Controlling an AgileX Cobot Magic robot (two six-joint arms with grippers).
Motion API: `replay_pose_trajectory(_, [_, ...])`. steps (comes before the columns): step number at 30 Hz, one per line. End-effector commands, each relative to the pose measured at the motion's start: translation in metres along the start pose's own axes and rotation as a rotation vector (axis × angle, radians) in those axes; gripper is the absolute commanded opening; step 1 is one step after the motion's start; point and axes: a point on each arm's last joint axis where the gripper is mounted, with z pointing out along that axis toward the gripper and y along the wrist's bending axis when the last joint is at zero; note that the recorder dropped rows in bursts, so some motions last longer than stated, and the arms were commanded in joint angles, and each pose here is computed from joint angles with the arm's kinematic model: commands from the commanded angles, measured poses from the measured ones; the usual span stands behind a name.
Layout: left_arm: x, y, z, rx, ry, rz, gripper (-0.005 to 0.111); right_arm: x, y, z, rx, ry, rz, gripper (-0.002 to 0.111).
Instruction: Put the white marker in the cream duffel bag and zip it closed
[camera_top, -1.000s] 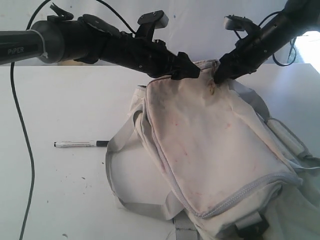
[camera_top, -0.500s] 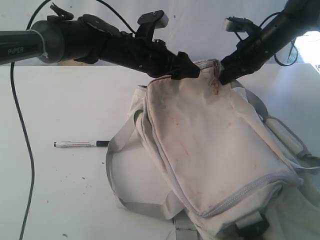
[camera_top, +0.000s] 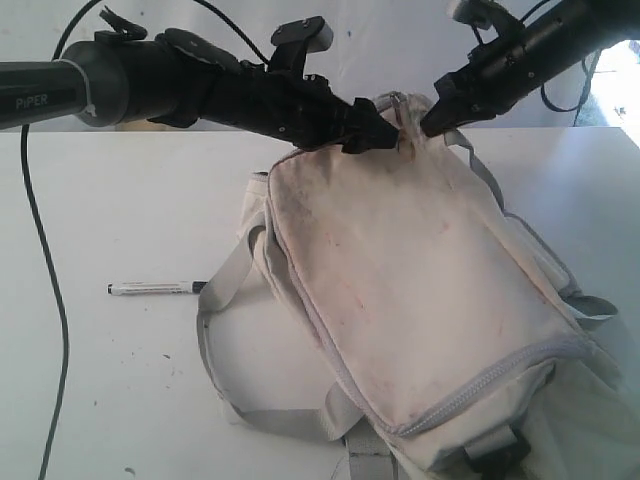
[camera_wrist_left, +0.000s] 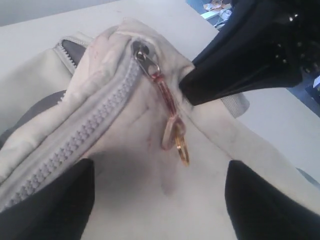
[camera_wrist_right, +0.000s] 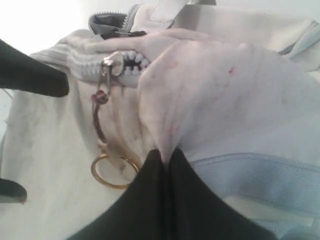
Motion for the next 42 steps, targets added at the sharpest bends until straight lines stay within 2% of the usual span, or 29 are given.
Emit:
replay_pose_trajectory(1, [-0.010,-0.002,-0.004,-0.026,-0.060,-0.027,0.081,-0.008,0.016,0.001,-0.037,-0.029,-0.020,0.000])
replay_pose_trajectory(4, [-0.006,0.003,0.006,-0.009,-0.110,-0.162,0.077,-0.009,0.017,0.002,-0.039,-0.030,-0.021,0.000])
replay_pose_trajectory(8, [0.007,0.005,0.019,0.027,-0.085,-0.196,0.062,-0.009,0.017,0.002,-0.038,-0.028,-0.030,0.000])
replay_pose_trajectory(11, [0.005,-0.002,0.019,0.110,-0.101,-0.248,0.061,-0.009,0.017,0.002,-0.037,-0.029,-0.049,0.000])
replay_pose_trajectory(17, [0.002,-0.003,0.018,0.120,-0.130,-0.246,0.061,-0.009,0.017,0.002,-0.037,-0.029,-0.049,0.000])
replay_pose_trajectory(21, [0.000,0.004,0.018,0.045,-0.163,-0.259,0.061,-0.009,0.017,0.002,-0.037,-0.029,-0.049,0.000])
replay_pose_trajectory(24, [-0.001,0.001,0.018,0.086,-0.165,-0.277,0.060,-0.009,0.017,0.002,-0.037,-0.029,-0.052,0.000])
replay_pose_trajectory(29, [-0.001,0.002,0.018,0.066,-0.174,-0.264,0.057,-0.009,0.017,0.002,-0.037,-0.029,-0.055,0.000])
replay_pose_trajectory(30, [-0.002,0.003,0.018,0.059,-0.176,-0.262,0.054,-0.009,0.017,0.002,-0.037,-0.029,-0.055,0.000])
replay_pose_trajectory(34, [-0.003,0.005,0.018,0.031,-0.196,-0.265,0.018,-0.009,0.017,0.002,-0.037,-0.029,-0.055,0.000])
replay_pose_trajectory(36, [-0.003,0.005,0.018,0.030,-0.196,-0.258,0.007,-0.009,0.017,0.002,-0.037,-0.029,-0.055,0.000])
replay_pose_trajectory(38, [-0.003,0.005,0.018,0.036,-0.193,-0.256,0.000,-0.009,0.017,0.002,-0.037,-0.029,-0.079,0.000])
replay_pose_trajectory(42, [0.000,0.006,0.015,0.070,-0.150,-0.255,0.000,-0.009,0.017,0.002,-0.037,-0.029,-0.074,0.000])
